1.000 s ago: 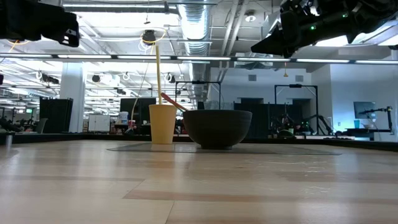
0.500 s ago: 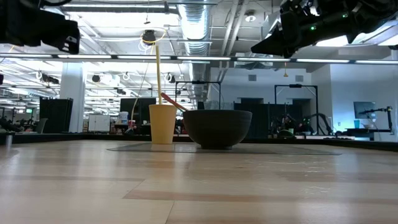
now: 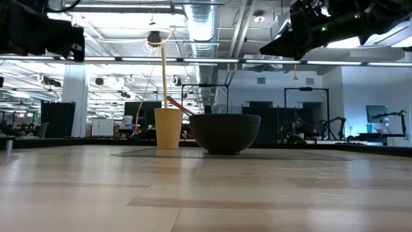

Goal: Pick & Place Utensil
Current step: Return to Home Position

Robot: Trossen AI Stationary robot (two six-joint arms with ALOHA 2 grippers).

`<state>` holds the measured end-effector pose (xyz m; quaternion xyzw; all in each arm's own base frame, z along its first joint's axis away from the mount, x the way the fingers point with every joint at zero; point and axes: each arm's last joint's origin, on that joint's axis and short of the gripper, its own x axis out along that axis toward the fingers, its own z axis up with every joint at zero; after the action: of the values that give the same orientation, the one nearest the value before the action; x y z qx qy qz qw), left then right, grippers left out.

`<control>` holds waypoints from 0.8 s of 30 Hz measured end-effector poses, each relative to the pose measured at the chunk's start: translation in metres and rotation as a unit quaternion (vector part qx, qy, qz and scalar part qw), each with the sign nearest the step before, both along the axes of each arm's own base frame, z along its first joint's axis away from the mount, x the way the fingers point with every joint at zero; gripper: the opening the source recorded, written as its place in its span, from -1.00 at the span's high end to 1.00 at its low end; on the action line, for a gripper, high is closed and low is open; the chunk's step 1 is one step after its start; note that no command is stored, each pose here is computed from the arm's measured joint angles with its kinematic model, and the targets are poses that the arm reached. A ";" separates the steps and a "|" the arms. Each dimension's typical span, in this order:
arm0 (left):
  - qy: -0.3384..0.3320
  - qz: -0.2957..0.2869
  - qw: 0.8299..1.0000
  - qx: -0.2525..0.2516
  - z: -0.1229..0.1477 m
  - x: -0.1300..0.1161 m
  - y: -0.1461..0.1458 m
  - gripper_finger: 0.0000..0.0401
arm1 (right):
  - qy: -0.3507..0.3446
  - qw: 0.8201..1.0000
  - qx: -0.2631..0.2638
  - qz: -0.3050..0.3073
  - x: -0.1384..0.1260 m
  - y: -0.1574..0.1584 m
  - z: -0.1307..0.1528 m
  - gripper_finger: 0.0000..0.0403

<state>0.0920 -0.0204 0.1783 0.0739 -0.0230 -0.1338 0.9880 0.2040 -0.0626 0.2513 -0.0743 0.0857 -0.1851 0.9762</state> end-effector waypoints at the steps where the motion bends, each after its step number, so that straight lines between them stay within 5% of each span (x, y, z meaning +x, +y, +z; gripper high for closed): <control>1: 0.004 0.000 1.000 -0.001 -0.004 0.001 0.000 0.49 | 0.000 1.000 0.000 0.000 0.000 0.000 0.000 0.79; 24: 0.029 0.011 0.999 -0.033 -0.014 0.006 0.000 0.49 | 0.025 0.999 -0.029 0.019 -0.009 0.014 0.004 0.79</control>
<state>0.0979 -0.0209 0.1645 0.0380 0.0019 -0.1238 0.9916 0.1949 -0.0488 0.2555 -0.1092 0.1029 -0.1675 0.9744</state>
